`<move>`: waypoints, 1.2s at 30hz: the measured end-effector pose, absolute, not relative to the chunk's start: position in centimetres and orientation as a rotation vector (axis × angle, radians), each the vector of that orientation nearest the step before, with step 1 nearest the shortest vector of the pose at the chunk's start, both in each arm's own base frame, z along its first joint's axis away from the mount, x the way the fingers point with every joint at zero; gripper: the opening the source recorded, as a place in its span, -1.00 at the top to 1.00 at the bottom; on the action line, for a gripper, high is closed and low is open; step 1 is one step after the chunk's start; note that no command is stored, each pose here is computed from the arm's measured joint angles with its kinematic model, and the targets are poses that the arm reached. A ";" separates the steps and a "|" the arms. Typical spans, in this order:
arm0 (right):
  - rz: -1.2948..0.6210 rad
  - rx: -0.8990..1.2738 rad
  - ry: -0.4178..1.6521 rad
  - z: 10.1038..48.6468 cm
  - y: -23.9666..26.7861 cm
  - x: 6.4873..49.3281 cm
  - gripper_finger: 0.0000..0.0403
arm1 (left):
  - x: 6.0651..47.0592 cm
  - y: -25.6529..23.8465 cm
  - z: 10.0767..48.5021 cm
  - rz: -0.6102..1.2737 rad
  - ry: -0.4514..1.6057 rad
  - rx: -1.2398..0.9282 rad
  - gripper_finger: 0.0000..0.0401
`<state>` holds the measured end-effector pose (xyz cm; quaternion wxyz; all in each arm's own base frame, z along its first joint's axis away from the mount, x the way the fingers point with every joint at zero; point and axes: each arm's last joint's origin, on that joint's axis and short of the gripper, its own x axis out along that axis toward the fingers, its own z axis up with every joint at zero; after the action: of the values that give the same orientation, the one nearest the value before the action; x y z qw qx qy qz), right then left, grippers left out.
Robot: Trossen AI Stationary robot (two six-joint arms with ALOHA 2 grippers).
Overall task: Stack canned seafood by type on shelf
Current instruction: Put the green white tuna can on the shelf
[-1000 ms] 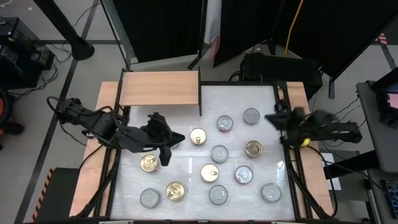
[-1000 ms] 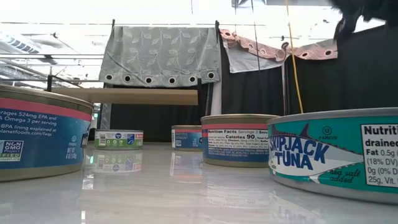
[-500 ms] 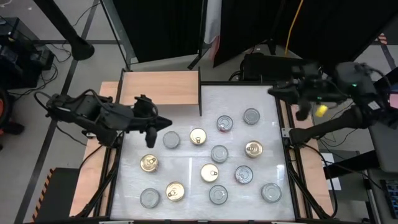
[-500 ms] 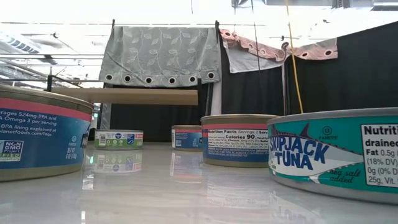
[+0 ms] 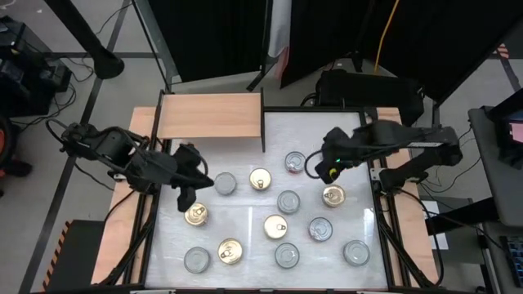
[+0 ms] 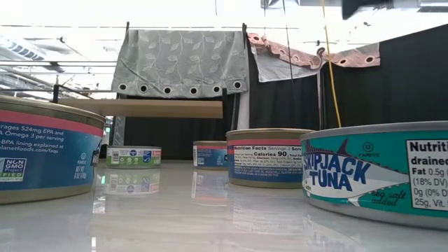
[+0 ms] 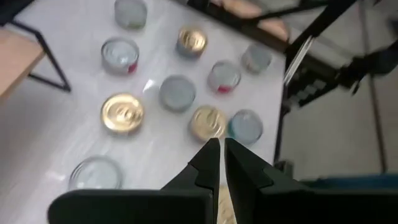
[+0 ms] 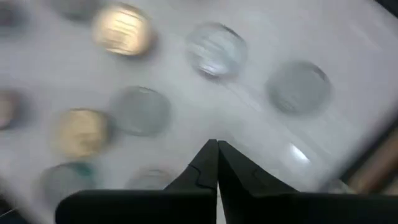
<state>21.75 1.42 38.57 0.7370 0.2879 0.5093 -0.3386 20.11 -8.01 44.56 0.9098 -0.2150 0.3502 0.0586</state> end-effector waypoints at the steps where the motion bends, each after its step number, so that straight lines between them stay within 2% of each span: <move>1: -0.784 0.642 1.141 37.6 0.8 21.4 1.00 | 20.1 -8.1 44.4 0.124 0.740 -0.433 0.87; 8: -0.940 0.814 1.318 29.8 -4.8 17.5 1.00 | 21.1 -8.6 43.5 0.148 0.792 -0.404 0.87; 11: -1.003 0.941 1.282 26.6 -6.4 16.2 1.00 | 21.6 -8.7 43.2 0.170 0.794 -0.393 0.87; 16: -0.974 1.076 1.196 22.4 -7.7 16.2 1.00 | 22.4 -8.7 42.6 0.215 0.806 -0.436 0.87; 20: -0.963 1.102 1.140 20.6 -8.6 16.8 1.00 | 22.9 -8.7 42.4 0.240 0.807 -0.460 0.87; 29: -0.952 1.010 1.275 18.0 -10.4 17.7 1.00 | 23.8 -8.0 42.3 0.273 0.786 -0.479 0.87; 36: -0.927 1.023 1.275 17.3 -10.7 18.3 1.00 | 24.0 -7.2 42.3 0.301 0.779 -0.492 0.87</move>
<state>18.27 -10.72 17.30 0.5899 0.4396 0.5479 -0.3983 23.95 -7.24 42.29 0.8848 -0.2364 0.3745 0.1446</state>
